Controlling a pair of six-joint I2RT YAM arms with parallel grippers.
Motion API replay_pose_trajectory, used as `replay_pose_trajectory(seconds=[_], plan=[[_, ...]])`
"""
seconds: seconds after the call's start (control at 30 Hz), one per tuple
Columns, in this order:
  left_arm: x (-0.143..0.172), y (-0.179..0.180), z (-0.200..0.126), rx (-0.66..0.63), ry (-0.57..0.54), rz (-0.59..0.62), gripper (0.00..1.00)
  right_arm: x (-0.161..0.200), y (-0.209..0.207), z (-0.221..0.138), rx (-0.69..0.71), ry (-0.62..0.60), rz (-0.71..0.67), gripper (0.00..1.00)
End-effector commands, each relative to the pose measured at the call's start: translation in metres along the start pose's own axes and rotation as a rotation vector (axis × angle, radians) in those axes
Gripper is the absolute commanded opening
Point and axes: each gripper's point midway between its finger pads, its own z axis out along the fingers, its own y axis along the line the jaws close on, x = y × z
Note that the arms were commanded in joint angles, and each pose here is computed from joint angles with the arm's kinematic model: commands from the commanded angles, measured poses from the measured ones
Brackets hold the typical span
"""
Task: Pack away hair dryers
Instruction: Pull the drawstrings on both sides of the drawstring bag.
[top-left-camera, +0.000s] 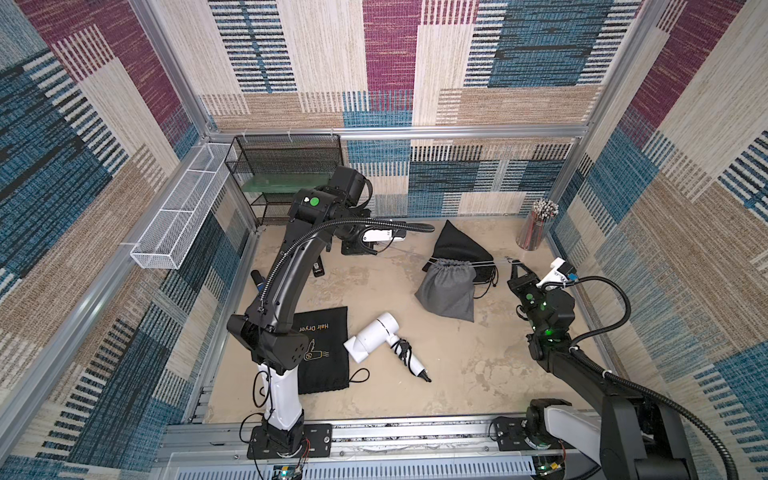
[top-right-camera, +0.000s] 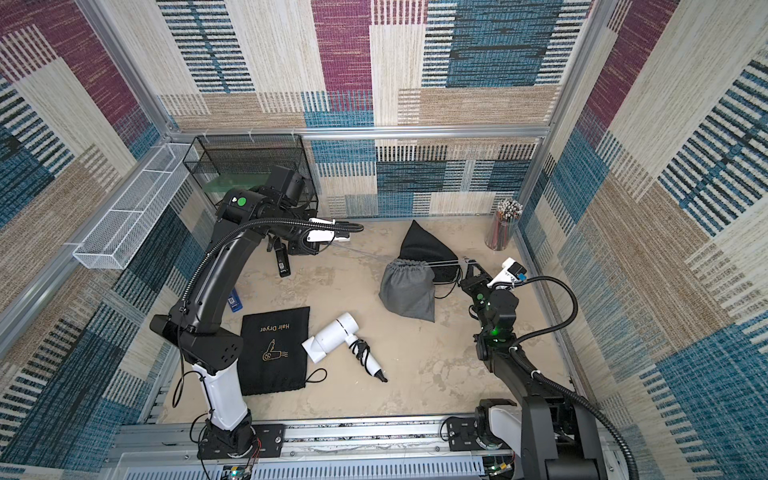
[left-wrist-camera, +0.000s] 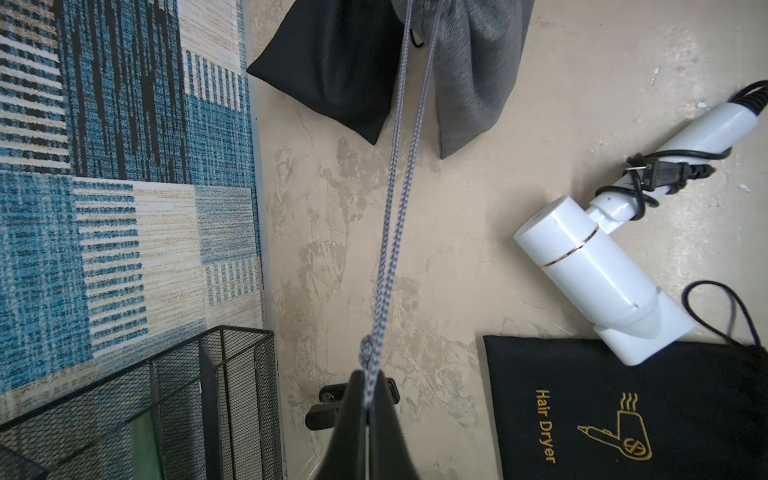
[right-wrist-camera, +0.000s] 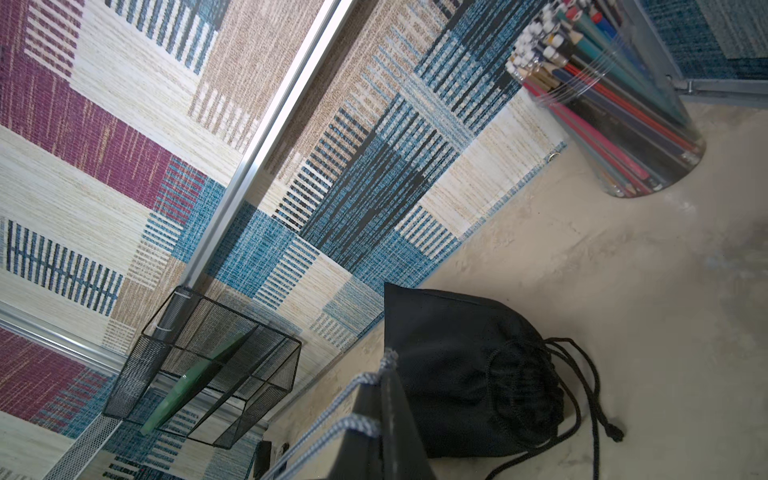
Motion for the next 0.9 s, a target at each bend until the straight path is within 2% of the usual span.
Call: replay_pose_trajectory(seconds=[0.0, 0.33, 0.87], plan=[[0.013, 0.006, -0.008, -0.031, 0.029, -0.010, 0.00, -0.021, 0.004, -0.004, -0.032, -0.078, 0.046, 0.00], [0.044, 0.010, -0.013, -0.029, 0.041, -0.120, 0.00, -0.034, -0.016, -0.017, -0.012, -0.111, 0.100, 0.00], [0.060, 0.014, -0.019, -0.018, -0.031, -0.281, 0.00, -0.037, -0.031, -0.029, 0.015, -0.112, 0.113, 0.00]])
